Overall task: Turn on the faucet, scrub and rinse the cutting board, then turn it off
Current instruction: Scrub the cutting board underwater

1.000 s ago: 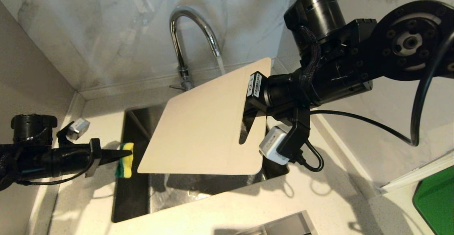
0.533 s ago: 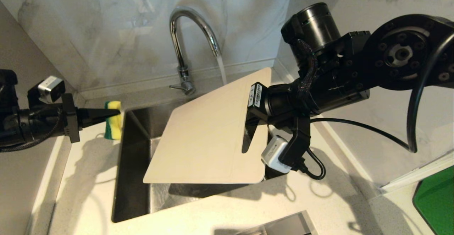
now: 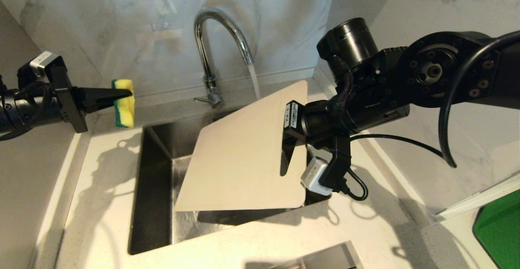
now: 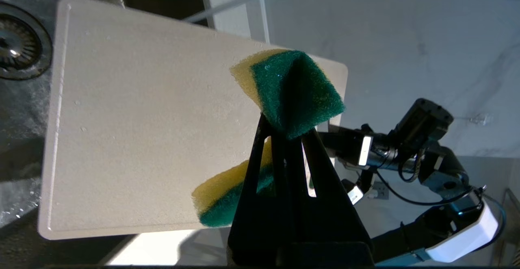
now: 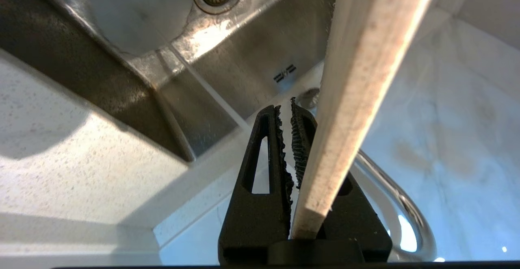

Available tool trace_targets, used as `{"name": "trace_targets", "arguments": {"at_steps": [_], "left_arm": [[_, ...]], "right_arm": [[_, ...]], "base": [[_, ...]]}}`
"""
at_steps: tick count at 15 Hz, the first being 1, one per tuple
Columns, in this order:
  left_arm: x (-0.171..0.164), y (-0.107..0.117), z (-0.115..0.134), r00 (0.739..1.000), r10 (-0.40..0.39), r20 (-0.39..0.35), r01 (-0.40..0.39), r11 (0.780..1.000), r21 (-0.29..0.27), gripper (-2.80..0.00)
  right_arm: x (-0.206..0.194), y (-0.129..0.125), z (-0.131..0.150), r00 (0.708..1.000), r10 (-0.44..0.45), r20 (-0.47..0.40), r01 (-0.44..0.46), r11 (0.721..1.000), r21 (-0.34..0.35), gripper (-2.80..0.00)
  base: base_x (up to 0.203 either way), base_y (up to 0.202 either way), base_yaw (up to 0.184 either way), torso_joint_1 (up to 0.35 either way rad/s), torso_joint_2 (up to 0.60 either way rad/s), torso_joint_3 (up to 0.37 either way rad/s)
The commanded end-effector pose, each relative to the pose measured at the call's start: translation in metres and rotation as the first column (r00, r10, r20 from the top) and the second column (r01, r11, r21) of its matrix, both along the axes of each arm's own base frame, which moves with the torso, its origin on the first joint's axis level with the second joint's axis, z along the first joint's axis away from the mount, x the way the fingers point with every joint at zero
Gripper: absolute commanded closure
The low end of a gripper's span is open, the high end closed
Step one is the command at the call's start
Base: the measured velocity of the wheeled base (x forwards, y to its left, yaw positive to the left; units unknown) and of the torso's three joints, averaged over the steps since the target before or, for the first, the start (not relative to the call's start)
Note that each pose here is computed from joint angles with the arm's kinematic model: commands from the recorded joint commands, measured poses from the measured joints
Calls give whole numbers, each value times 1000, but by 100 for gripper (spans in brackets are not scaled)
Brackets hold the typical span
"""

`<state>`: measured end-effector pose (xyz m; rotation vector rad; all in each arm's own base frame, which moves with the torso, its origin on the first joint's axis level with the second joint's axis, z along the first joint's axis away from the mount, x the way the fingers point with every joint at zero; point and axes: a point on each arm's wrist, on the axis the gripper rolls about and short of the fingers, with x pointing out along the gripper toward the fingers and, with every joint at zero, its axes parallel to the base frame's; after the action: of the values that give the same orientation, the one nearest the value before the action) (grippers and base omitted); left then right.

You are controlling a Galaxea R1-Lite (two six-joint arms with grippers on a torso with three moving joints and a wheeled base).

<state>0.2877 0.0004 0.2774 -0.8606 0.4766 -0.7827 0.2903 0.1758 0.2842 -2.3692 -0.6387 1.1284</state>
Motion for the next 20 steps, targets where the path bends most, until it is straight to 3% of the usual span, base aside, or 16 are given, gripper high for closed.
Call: {"name": "trace_targets", "arguments": {"at_steps": [1, 6, 10, 12, 14, 16, 20], "left_arm": [[2, 5, -1, 1000, -26, -8, 26, 1000, -10, 0], [2, 4, -2, 999, -38, -12, 38, 999, -13, 0], [2, 4, -3, 999, -38, -15, 38, 999, -13, 0], [3, 4, -3, 999, -38, -17, 38, 999, -14, 0], [3, 4, -3, 999, -38, -15, 38, 999, -13, 0], [2, 5, -2, 999, -35, -10, 35, 999, -11, 0], [2, 5, -2, 999, -34, -4, 34, 999, -7, 0]], "right_arm": [[13, 8, -7, 1000, 17, -18, -18, 999, -31, 0], [40, 21, -18, 996, 83, -24, -85, 990, -115, 0], [58, 24, -42, 987, 149, -66, -156, 981, -117, 0], [67, 31, -46, 980, 195, -30, -197, 978, -63, 0], [73, 32, -51, 979, 205, -19, -205, 977, -51, 0], [85, 23, -56, 980, 198, 10, -197, 979, -59, 0], [109, 1, -58, 979, 184, 88, -184, 983, -1, 0]], "base": [[0, 0, 0, 0, 0, 0], [0, 0, 0, 0, 0, 0], [0, 0, 0, 0, 0, 0], [0, 0, 0, 0, 0, 0], [0, 0, 0, 0, 0, 0], [0, 0, 0, 0, 0, 0], [0, 0, 0, 0, 0, 0]]}}
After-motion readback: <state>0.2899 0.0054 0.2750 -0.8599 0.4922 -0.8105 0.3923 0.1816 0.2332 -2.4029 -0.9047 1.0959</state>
